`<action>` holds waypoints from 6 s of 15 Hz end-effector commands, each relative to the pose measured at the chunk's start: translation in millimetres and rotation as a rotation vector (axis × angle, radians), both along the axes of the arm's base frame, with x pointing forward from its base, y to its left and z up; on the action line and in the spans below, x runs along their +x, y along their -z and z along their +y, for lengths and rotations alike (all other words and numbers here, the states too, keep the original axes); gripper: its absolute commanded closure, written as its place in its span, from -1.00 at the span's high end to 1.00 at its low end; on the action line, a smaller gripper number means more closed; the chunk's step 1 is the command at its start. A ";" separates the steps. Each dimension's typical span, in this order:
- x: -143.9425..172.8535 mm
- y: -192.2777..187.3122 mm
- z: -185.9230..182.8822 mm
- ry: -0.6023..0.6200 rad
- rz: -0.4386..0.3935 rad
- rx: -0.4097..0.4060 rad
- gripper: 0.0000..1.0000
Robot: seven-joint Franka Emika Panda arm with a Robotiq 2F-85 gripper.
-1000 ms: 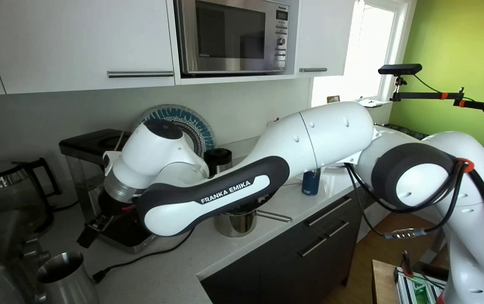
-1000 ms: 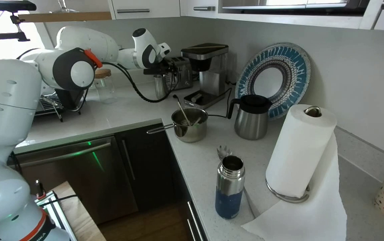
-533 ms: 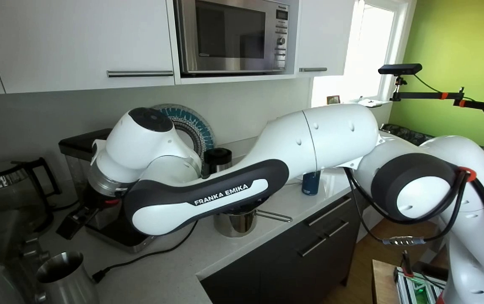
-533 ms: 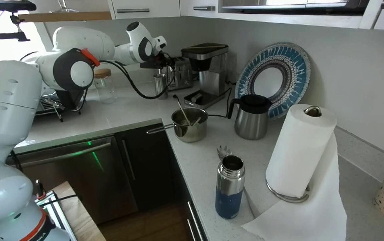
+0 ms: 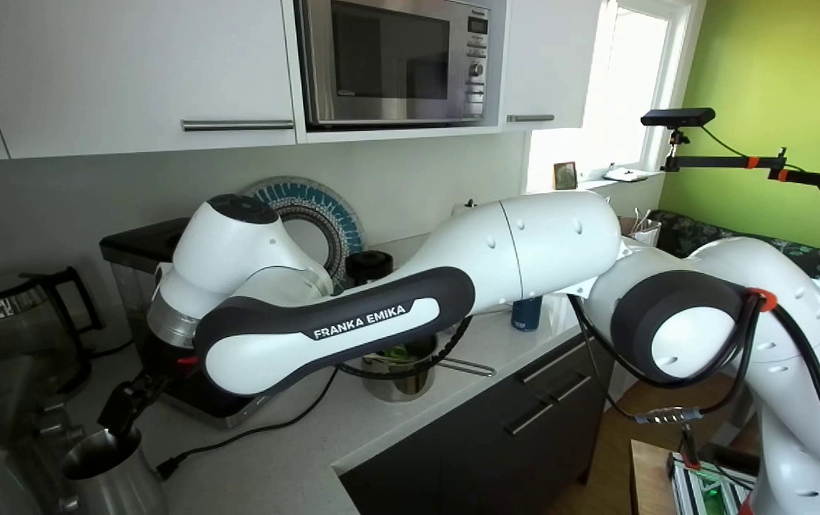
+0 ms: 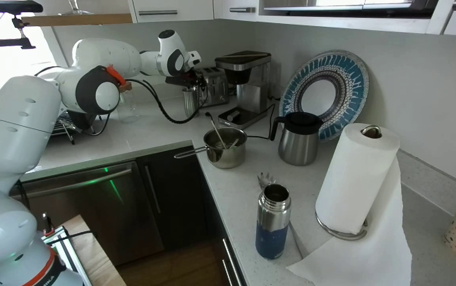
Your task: Pick up the cocktail mixing cup and put it in the pot
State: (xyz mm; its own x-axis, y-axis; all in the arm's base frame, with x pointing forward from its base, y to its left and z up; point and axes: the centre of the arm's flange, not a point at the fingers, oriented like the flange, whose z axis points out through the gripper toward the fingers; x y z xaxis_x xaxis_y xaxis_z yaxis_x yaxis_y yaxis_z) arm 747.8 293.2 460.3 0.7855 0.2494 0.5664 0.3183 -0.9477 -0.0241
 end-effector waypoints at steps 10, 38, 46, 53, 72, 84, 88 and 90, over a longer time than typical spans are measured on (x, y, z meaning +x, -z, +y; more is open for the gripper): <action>57.0 34.0 -27.9 -0.064 0.175 0.068 -0.75; -128.4 -171.6 -20.6 0.320 0.076 0.019 -0.94; -230.8 -226.6 -51.6 0.734 0.104 0.110 -0.94; -203.7 -239.4 -45.0 0.711 0.119 0.110 -0.75; -320.9 -169.0 -347.3 1.298 -0.118 0.480 -0.94; -262.6 -41.4 -413.3 1.232 0.144 0.642 -0.94; -248.6 -16.4 -416.5 1.211 0.182 0.643 -0.94; -241.6 -13.0 -420.9 1.217 0.216 0.611 -0.94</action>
